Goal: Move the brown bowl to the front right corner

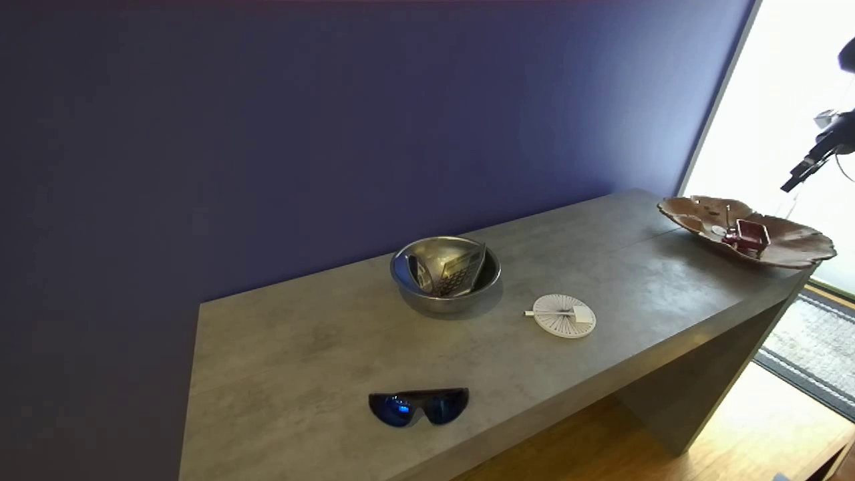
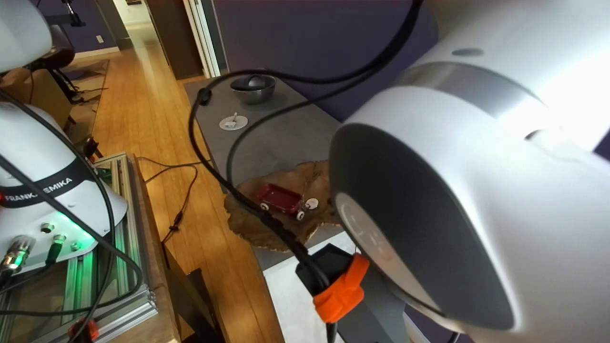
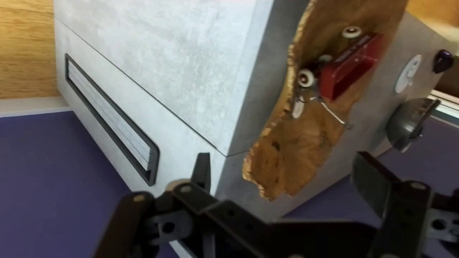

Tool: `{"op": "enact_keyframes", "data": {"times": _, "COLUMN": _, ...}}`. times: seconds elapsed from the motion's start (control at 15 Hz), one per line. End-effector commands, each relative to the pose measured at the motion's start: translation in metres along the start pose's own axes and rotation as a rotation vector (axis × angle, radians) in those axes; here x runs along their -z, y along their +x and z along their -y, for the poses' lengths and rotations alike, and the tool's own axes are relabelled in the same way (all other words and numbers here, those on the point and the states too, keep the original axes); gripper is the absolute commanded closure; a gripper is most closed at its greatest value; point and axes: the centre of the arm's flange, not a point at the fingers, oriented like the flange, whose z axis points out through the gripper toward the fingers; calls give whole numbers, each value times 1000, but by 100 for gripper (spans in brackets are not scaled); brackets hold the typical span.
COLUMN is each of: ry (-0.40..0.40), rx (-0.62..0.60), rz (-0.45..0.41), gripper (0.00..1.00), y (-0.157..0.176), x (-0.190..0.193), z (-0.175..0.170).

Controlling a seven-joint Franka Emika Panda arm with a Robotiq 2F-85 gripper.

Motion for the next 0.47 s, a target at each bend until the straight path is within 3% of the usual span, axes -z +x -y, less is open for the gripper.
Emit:
{"op": "enact_keyframes", "data": {"times": 0.0, "ry": 147, "rx": 32, "rz": -52, "gripper": 0, "y": -40, "x": 18, "z": 67}}
{"op": "enact_keyframes", "data": {"times": 0.2, "ry": 307, "rx": 53, "rz": -7, "gripper": 0, "y": -69, "x": 8, "z": 106}}
{"op": "enact_keyframes", "data": {"times": 0.33, "ry": 341, "rx": 66, "rz": 31, "gripper": 0, "y": -83, "x": -9, "z": 123}}
{"op": "enact_keyframes", "data": {"times": 0.4, "ry": 317, "rx": 48, "rz": 1, "gripper": 0, "y": -63, "x": 3, "z": 93}}
